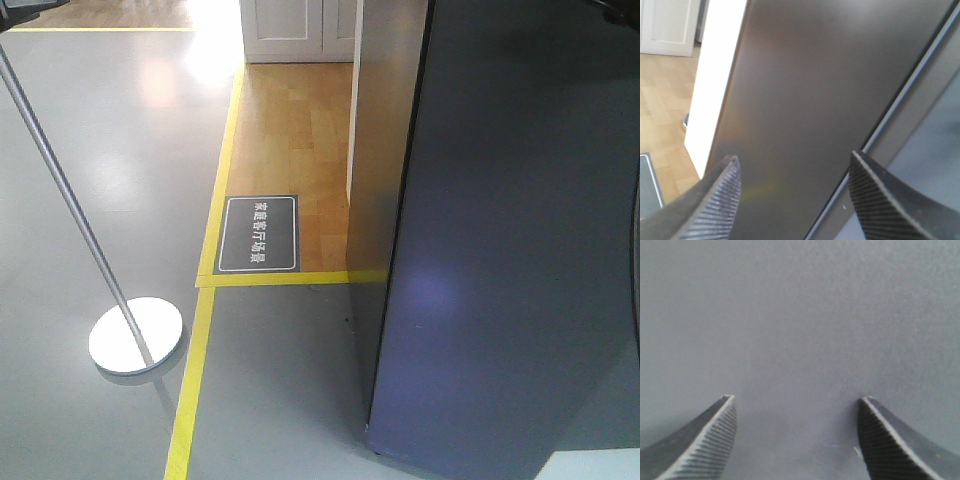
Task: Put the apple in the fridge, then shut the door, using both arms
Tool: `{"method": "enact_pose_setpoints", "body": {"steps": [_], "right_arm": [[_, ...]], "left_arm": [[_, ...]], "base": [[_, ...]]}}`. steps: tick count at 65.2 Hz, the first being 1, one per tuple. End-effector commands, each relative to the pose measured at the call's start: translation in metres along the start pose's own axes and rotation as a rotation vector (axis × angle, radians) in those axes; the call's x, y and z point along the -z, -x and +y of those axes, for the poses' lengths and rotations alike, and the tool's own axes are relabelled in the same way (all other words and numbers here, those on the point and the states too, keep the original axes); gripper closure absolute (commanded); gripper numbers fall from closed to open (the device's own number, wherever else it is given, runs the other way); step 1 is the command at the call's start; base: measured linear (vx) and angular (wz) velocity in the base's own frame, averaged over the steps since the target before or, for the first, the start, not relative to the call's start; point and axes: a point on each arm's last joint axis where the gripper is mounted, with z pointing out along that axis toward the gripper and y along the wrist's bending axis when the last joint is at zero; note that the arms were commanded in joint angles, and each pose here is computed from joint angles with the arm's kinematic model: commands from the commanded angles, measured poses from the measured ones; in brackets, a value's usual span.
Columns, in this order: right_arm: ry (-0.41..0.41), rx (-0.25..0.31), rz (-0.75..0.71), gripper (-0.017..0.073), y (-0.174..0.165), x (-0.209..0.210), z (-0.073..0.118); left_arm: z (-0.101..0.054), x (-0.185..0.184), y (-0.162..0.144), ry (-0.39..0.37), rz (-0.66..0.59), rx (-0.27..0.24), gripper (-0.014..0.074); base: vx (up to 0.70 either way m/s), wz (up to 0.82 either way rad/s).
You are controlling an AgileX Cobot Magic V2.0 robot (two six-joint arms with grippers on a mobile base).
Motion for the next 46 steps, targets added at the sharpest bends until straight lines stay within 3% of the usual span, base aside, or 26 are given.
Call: {"method": "enact_pose_setpoints", "body": {"steps": [1,18,46], "right_arm": [[0.001,0.023,-0.047,0.0053,0.014,-0.008,0.001],[0.029,0.022,-0.034,0.0053,0.009,-0.030,0.009],[0.188,0.015,0.005,0.0053,0.015,-0.058,0.028]], "left_arm": [[-0.020,0.013,0.021,-0.005,-0.083,-0.030,0.0132],[-0.018,0.013,0.021,0.013,-0.082,-0.039,0.0132],[-0.016,0.013,0.019,0.039,-0.062,-0.066,0.0132]], "base": [[0.00,0.00],[0.00,0.00],[0.00,-0.01]]}}
